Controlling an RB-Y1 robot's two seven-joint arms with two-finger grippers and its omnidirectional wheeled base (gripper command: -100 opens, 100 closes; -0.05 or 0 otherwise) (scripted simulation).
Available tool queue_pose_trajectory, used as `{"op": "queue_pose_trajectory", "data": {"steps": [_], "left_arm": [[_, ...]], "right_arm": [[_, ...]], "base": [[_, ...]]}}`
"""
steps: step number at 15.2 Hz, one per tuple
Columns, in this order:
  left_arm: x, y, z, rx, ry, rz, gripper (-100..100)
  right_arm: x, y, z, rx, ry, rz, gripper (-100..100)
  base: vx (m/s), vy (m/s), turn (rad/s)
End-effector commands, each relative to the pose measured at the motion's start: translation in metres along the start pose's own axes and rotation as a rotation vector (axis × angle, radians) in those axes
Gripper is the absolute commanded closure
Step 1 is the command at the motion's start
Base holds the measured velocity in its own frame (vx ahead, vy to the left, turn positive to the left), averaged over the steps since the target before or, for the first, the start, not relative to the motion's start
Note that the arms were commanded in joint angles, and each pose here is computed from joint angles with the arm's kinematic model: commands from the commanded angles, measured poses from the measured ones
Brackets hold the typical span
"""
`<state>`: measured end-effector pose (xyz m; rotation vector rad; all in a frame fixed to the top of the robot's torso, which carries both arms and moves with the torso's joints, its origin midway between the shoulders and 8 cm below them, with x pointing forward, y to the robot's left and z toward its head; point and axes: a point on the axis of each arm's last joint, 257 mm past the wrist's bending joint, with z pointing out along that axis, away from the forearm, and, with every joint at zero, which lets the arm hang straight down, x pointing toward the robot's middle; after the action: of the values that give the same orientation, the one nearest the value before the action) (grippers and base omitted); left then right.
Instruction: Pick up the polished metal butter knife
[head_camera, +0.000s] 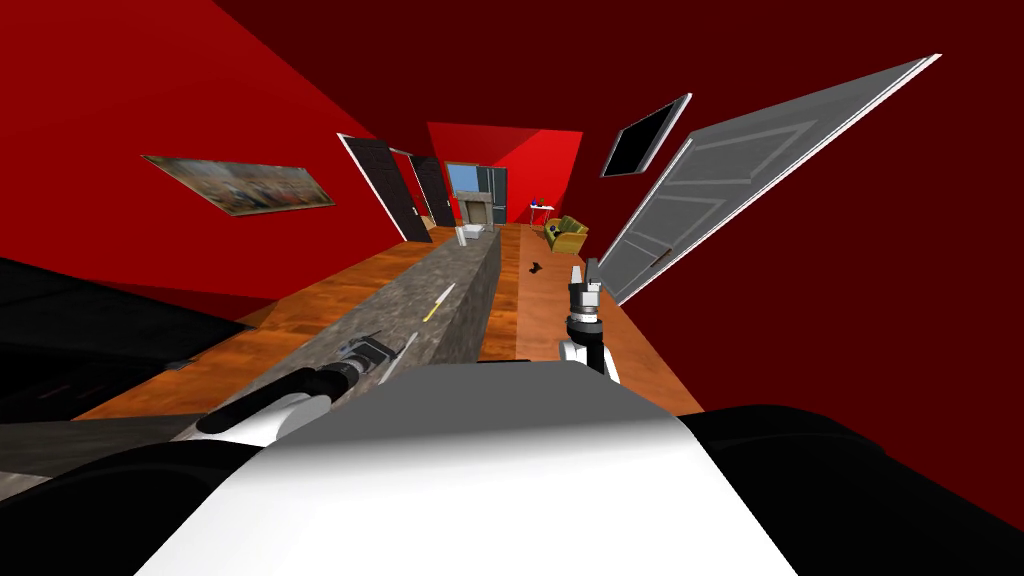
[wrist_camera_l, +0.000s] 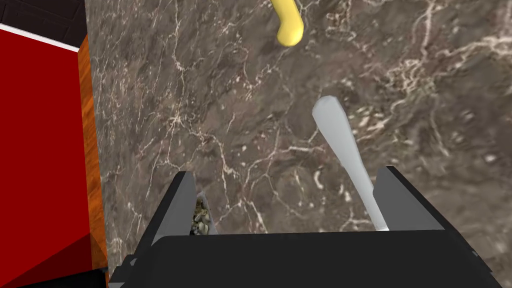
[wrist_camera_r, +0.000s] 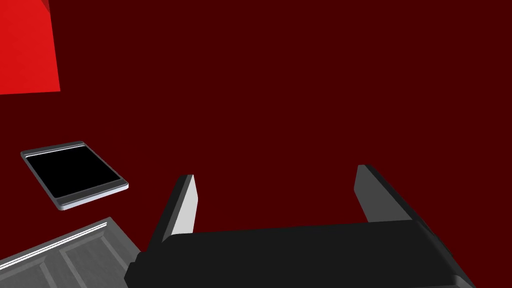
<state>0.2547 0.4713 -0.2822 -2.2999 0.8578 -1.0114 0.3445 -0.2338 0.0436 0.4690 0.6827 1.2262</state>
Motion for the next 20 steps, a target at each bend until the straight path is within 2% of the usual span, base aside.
{"op": "queue_pose_trajectory", "data": {"steps": [1,2,4,5,7,8,10,11,13,14,16,17,19,20], "left_arm": [[-0.007,0.005,-0.003,-0.029,-0.025,-0.018,-100],[-0.018,0.007,-0.008,-0.053,-0.051,-0.065,-100],[-0.022,0.013,-0.008,-0.077,-0.069,-0.065,-100],[-0.032,0.015,-0.014,-0.099,-0.095,-0.111,-100],[-0.036,0.021,-0.015,-0.122,-0.113,-0.111,-100],[-0.046,0.024,-0.022,-0.147,-0.141,-0.156,-100],[-0.049,0.029,-0.023,-0.165,-0.157,-0.156,-100],[-0.057,0.032,-0.029,-0.186,-0.182,-0.2,-100],[-0.061,0.037,-0.031,-0.206,-0.199,-0.2,-100],[-0.069,0.041,-0.038,-0.232,-0.229,-0.242,-100],[-0.071,0.045,-0.04,-0.244,-0.24,-0.243,-100],[-0.079,0.049,-0.048,-0.27,-0.27,-0.283,-100],[-0.08,0.052,-0.049,-0.28,-0.279,-0.283,-100],[-0.088,0.058,-0.057,-0.308,-0.312,-0.321,-100]], "right_arm": [[0.0,0.0,0.0,0.0,0.0,0.0,0],[0.0,0.0,0.0,0.0,0.0,0.0,0],[0.0,0.0,0.0,0.0,0.0,0.0,0],[0.0,0.0,0.0,0.0,0.0,0.0,0],[0.0,0.0,0.0,0.0,0.0,0.0,0],[0.0,0.0,0.0,0.0,0.0,0.0,0],[0.0,0.0,0.0,0.0,0.0,0.0,0],[0.0,0.0,0.0,0.0,0.0,0.0,0],[0.0,0.0,0.0,0.0,0.0,0.0,0],[0.0,0.0,0.0,0.0,0.0,0.0,0],[0.0,0.0,0.0,0.0,0.0,0.0,0],[0.0,0.0,0.0,0.0,0.0,0.0,0],[0.0,0.0,0.0,0.0,0.0,0.0,0],[0.0,0.0,0.0,0.0,0.0,0.0,0]], "base": [[0.056,0.004,0.001],[0.068,-0.001,-0.004],[0.069,-0.007,-0.001],[0.072,-0.006,-0.006],[0.069,-0.002,0.0],[0.063,0.003,-0.005],[0.062,-0.002,-0.002],[0.055,-0.003,-0.004],[0.064,-0.005,-0.001],[0.076,-0.003,-0.005],[0.063,-0.004,-0.001],[0.059,-0.007,-0.005],[0.059,-0.003,0.0],[0.054,-0.003,-0.007]]}}
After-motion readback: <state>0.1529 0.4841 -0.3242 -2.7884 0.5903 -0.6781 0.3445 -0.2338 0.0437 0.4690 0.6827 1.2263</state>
